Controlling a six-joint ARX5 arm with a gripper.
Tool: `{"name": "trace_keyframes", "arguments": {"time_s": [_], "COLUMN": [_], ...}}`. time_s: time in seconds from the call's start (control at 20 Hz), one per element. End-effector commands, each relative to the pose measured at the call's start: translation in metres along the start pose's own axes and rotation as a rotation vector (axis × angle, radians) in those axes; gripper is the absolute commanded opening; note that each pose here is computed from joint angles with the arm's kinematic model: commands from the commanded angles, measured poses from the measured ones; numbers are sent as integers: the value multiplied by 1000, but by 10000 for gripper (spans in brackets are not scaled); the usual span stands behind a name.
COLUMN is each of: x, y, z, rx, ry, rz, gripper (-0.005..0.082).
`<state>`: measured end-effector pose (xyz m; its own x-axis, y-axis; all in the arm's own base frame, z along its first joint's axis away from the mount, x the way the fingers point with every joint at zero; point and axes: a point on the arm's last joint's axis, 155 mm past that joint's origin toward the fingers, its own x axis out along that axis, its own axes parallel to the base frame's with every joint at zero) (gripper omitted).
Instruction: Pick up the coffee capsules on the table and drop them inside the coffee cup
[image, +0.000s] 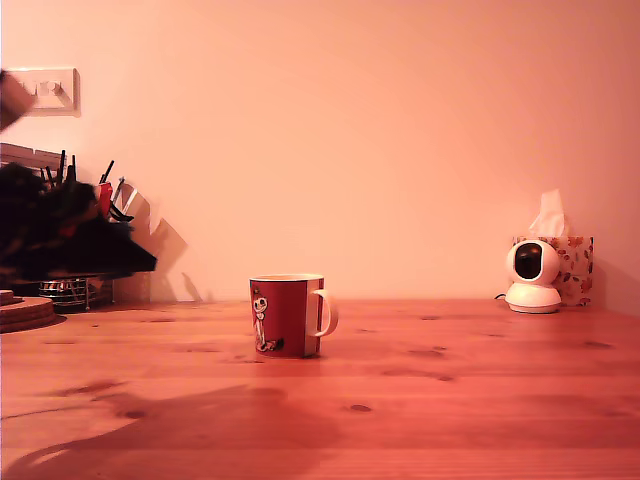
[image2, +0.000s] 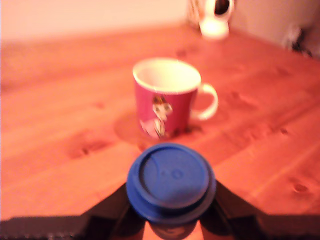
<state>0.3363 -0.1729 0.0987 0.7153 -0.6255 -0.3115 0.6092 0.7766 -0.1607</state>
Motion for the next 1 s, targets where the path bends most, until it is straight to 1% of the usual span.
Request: {"name": "trace_keyframes", "arguments": {"time_s": [0.0,0.25,0.45,0.55,0.65,0.7,0.95], "x": [2,11,16,17,19,20,22], "y": [-4,-9,-10,-11,-12,-13,-16], "z": [9,15,28,36,45,49,64], "rx": [-1,-31,-42,-34,-3,4,10], "ry": [13,112,160,181,199,206,218], "rz": [-15,-29,-19,-17,-8,-9,-12], "gripper": [109,109,109,109,109,109,109]}}
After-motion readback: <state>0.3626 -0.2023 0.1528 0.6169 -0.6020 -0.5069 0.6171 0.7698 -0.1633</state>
